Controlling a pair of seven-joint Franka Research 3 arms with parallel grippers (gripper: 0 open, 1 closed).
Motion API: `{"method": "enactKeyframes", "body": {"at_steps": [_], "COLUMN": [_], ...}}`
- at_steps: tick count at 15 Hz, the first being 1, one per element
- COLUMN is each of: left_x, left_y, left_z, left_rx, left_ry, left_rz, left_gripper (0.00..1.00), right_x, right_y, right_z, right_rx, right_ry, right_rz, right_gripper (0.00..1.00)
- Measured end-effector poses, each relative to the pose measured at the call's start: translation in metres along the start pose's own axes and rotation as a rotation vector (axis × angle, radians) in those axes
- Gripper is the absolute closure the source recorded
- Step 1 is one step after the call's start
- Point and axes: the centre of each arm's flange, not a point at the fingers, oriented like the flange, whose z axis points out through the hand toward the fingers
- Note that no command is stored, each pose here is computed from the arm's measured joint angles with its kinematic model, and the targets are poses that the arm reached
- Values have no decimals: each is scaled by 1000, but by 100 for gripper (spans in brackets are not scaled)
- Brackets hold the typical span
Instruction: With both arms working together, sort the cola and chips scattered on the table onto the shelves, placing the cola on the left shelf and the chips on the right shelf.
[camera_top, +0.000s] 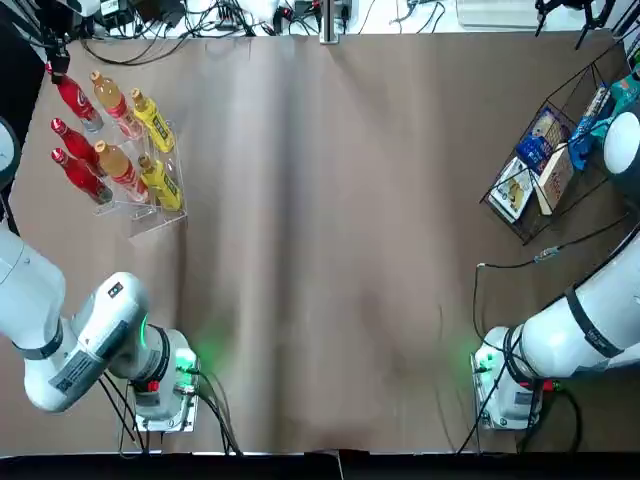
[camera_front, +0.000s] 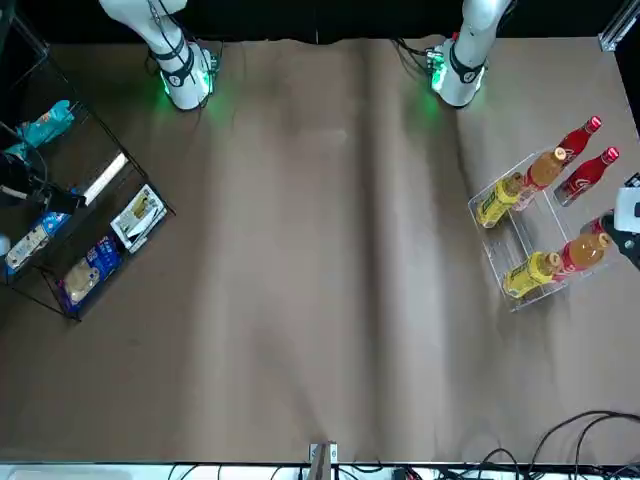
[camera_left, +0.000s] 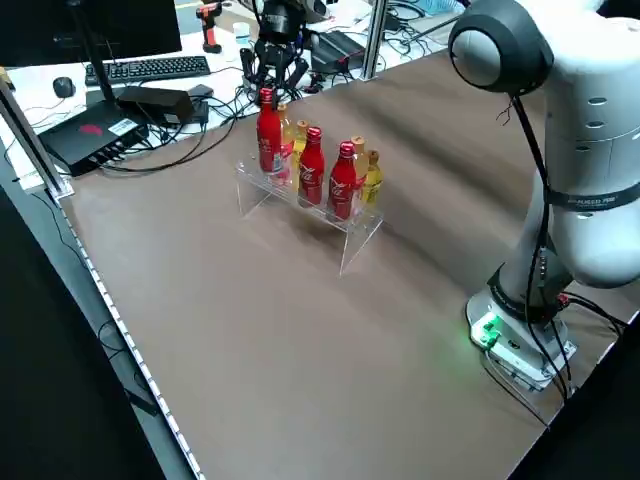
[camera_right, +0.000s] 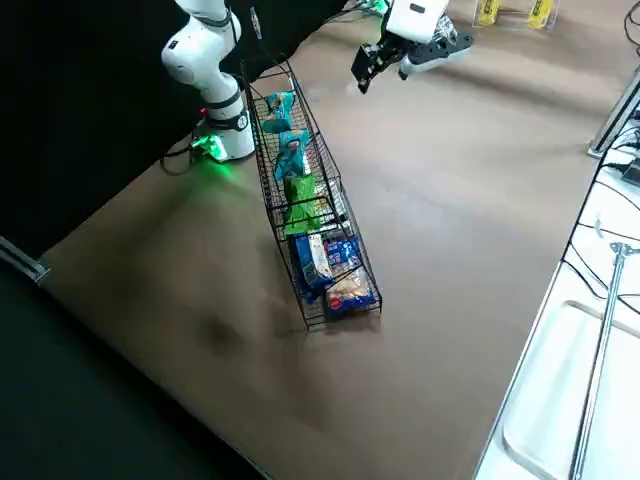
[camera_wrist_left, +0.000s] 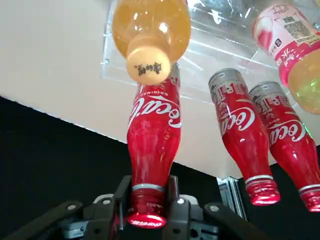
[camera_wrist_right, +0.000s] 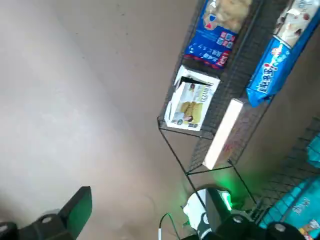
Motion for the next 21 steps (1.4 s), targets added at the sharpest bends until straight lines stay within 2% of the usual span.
{"method": "enactKeyframes", "body": {"at_steps": [2,6,11,12,13,15,18,21], "left_x": [5,9,15,27,37,70,124,164], "left_y": [3,5,9,14,20,47,113,174], "left_z": [4,6,0,-11,-22,-55,-110,-152], "left_rx": [-5,-8,-2,20,39,81,64,68], "left_ry": [-8,-14,-5,23,36,70,178,243], "left_rz": [12,18,21,-24,-57,-121,-222,-335], "left_gripper": [68,67,23,5,0,0,0,0], "right_x": [3,4,1,-4,-8,-24,-58,-79], "right_y": [-3,-19,-28,-35,-37,-40,-54,-47], "right_z": [-2,-5,-10,-13,-16,-19,-22,-15], "right_rx": [32,50,52,55,56,15,-24,-28], "right_ry": [19,70,100,119,134,162,222,224], "right_rz": [-37,-283,-367,-386,-394,-419,-478,-493], "right_gripper": [0,0,0,0,0,0,0,0]}}
